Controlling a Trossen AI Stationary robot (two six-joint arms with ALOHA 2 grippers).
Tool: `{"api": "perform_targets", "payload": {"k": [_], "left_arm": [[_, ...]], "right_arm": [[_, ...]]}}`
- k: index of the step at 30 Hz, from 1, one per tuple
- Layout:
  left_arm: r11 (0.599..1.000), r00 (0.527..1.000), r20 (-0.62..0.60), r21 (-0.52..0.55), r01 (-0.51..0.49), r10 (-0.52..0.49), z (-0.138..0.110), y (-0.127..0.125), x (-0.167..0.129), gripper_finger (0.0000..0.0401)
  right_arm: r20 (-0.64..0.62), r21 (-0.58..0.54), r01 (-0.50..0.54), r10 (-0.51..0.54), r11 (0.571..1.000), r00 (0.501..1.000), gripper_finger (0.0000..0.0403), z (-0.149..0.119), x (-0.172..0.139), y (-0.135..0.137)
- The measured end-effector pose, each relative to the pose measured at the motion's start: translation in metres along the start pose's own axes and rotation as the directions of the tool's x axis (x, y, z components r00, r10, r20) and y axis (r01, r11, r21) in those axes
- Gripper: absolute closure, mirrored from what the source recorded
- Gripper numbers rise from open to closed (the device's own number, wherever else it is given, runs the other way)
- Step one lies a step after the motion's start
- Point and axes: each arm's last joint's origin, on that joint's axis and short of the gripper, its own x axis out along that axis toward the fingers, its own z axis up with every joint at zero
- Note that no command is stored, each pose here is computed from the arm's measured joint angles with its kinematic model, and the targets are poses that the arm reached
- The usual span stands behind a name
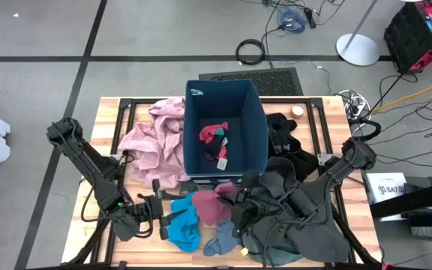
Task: Sort clothes
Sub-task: Put the pink underwear into the blue laundry organizer
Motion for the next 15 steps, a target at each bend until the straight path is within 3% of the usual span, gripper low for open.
{"api": "perform_targets", "payload": {"k": [6, 15], "left_arm": [[0.997, 0.997, 0.006, -0.017, 0.081, -0.081, 0.008, 0.003, 0.011, 0.0212], [0.990, 0.990, -0.003, -0.025, 0.142, -0.142, 0.012, 0.011, 0.027, 0.0212]], "right_arm": [[0.064, -0.032, -0.007, 0.009, 0.999, 0.998, 0.0403, 0.010, -0.011, -0.007], [0.118, 0.013, -0.019, 0.017, 1.000, 0.993, 0.0403, 0.019, -0.040, -0.020]]}}
